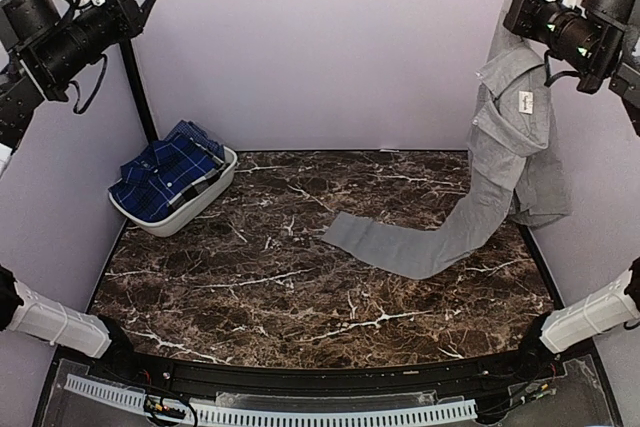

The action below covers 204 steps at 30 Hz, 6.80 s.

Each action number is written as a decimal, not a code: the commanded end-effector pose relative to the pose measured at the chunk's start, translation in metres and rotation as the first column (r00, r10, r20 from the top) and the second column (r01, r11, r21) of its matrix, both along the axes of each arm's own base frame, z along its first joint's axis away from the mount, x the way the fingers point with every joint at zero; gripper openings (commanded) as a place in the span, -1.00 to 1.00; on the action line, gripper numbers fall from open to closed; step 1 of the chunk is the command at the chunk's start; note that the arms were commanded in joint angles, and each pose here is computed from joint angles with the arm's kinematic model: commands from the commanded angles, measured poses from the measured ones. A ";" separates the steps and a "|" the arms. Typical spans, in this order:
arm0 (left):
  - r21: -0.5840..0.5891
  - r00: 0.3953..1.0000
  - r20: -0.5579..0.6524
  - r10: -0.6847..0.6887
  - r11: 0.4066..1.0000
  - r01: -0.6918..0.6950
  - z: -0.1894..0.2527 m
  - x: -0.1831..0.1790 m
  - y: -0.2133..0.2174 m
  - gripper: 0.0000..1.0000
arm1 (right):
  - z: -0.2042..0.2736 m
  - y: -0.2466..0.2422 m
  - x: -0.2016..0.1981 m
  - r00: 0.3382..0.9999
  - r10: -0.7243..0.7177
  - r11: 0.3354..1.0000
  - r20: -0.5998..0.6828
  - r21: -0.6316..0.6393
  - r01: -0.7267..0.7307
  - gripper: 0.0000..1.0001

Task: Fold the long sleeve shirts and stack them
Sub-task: Pick up the crumpled shirt, then flatten out the crumpled shirt at the center of the board, then smooth out the flattened shirt at the center of the board.

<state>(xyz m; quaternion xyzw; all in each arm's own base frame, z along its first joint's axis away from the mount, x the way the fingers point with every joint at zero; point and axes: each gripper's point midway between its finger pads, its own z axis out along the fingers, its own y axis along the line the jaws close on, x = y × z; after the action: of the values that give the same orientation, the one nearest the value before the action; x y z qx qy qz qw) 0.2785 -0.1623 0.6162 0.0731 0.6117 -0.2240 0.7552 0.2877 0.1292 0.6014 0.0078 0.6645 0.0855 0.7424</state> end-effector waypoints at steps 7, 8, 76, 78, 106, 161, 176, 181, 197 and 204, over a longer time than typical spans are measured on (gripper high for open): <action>-0.035 0.855 -0.396 -0.336 0.935 0.352 -0.200 0.051 -0.123 -0.84 | -0.058 0.057 0.043 0.986 0.081 0.990 -0.148 -0.102 -0.097 -1.00; -0.045 0.835 -0.411 -0.367 0.922 0.383 -0.214 0.046 -0.135 -0.75 | -0.061 0.061 0.046 0.984 0.086 0.989 -0.156 -0.104 -0.103 -1.00; 0.241 0.966 -0.087 -0.245 0.935 0.259 -0.147 -0.016 -0.158 -1.00 | -0.046 -0.006 -0.013 0.998 0.035 0.998 -0.048 -0.049 -0.038 -1.00; 0.241 0.962 -0.059 -0.268 0.931 0.274 -0.125 -0.030 -0.152 -1.00 | -0.031 -0.014 -0.027 0.998 0.060 0.998 0.001 -0.028 -0.060 -1.00; 0.031 0.621 -0.770 -0.144 0.964 0.262 -0.388 0.241 -0.118 -0.92 | -0.372 0.026 0.249 0.667 -0.019 0.982 -0.744 -0.140 -0.128 -0.61; 0.162 0.205 -0.976 0.080 0.892 0.423 -0.576 0.026 -0.200 0.40 | -0.582 -0.062 0.080 0.385 0.110 0.936 -0.916 0.226 0.270 0.56; 0.154 0.172 -0.980 0.105 0.939 0.308 -0.569 0.012 -0.126 0.23 | -0.565 -0.111 0.119 0.403 0.021 0.936 -0.915 0.159 0.313 0.61; 0.150 0.178 -0.979 0.104 0.951 0.269 -0.561 0.017 -0.105 0.22 | -0.557 -0.124 0.130 0.396 -0.064 0.946 -0.916 0.071 0.316 0.62; -0.006 0.265 -0.959 -0.099 0.944 0.331 -0.514 0.041 -0.162 0.20 | -0.502 0.074 0.148 0.511 0.129 0.987 -0.850 0.061 -0.148 0.28; -0.015 0.234 -0.966 -0.111 0.925 0.379 -0.533 0.038 -0.201 0.19 | -0.535 0.129 0.150 0.414 0.227 0.962 -0.881 0.136 -0.238 0.02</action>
<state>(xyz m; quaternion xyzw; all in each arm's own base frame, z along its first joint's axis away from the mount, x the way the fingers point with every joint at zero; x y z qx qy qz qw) 0.3237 -0.3454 0.0979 0.0947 0.9395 -0.2629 0.1982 0.4377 0.2451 0.0874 -0.0440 0.9427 0.1479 0.2959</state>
